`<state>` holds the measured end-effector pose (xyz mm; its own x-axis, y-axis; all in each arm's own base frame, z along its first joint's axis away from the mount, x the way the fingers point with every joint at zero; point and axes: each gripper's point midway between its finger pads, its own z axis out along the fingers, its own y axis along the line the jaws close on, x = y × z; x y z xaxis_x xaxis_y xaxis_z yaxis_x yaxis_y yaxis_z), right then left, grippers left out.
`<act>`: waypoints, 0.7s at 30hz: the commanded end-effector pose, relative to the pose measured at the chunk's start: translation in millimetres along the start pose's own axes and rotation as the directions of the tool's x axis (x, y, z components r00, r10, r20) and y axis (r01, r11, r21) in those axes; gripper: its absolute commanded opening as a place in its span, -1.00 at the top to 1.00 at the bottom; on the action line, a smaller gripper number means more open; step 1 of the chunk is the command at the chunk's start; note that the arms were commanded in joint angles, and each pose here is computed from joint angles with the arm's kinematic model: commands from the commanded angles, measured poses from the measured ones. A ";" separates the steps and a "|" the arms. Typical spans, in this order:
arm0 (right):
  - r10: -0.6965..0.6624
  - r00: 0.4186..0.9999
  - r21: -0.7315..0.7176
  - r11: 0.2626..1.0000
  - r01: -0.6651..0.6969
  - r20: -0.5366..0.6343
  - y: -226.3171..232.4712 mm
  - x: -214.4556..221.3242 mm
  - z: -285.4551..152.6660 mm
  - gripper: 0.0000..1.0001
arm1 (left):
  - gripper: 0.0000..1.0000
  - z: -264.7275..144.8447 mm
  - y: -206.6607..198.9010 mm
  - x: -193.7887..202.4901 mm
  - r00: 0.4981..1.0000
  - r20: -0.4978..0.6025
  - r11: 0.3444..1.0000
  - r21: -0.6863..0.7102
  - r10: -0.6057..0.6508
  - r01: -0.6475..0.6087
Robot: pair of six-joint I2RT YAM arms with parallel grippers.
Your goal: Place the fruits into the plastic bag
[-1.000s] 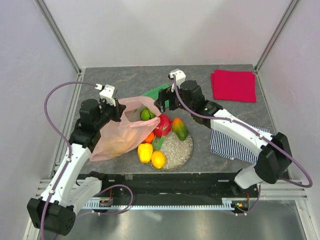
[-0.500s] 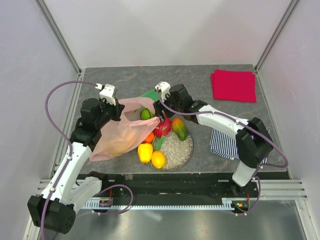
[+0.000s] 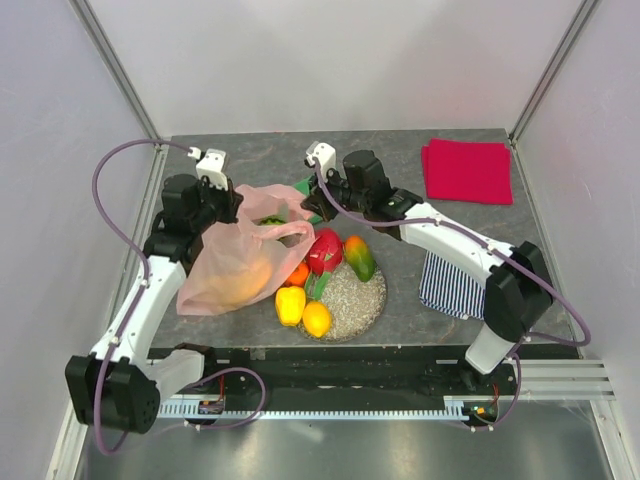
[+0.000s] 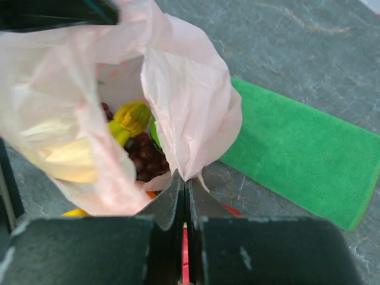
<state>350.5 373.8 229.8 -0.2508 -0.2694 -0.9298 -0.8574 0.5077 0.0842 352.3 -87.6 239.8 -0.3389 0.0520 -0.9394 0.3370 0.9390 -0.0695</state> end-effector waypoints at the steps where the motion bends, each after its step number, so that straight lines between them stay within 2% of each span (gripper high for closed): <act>1: -0.018 0.992 -0.026 0.999 0.022 0.122 16.6 -56.6 -31.7 1.00 | 0.97 12.6 8.2 -44.2 0.997 0.079 1.000 -0.002 0.018 -0.018; 13: 0.003 0.955 0.021 1.000 -0.009 0.298 23.1 -138.5 -79.5 1.00 | 0.97 23.8 55.7 -108.1 0.990 0.137 0.998 -0.069 0.025 -0.016; 14: 0.003 0.945 0.010 1.000 -0.007 0.326 26.2 -149.6 -83.8 1.00 | 0.97 24.9 70.7 -108.4 0.991 0.135 0.995 -0.095 0.015 -0.002; 16: 0.018 0.930 -0.018 1.000 -0.012 0.368 31.5 -161.5 -86.9 1.00 | 0.97 24.2 75.0 -121.4 0.987 0.158 0.995 -0.098 0.034 -0.018; 19: 0.048 0.929 -0.045 0.998 -0.033 0.368 31.5 -159.0 -74.5 1.00 | 0.96 34.8 80.7 -125.0 0.987 0.156 0.994 -0.100 0.048 -0.033; 20: 0.073 0.928 -0.051 0.997 -0.058 0.364 30.6 -159.6 -70.6 1.00 | 0.89 37.7 81.0 -123.7 0.988 0.146 0.995 -0.095 0.044 -0.030; 21: 0.099 0.935 -0.052 0.995 -0.086 0.340 26.7 -151.7 -58.6 1.00 | 0.52 43.1 81.5 -113.1 0.994 0.107 0.996 -0.087 0.020 -0.010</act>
<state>336.3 370.9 354.8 -0.1802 -0.0385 -0.9829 -0.8472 0.5137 0.1352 436.5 -57.4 326.1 -0.2339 0.0035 -0.9722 0.3289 0.9413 -0.0758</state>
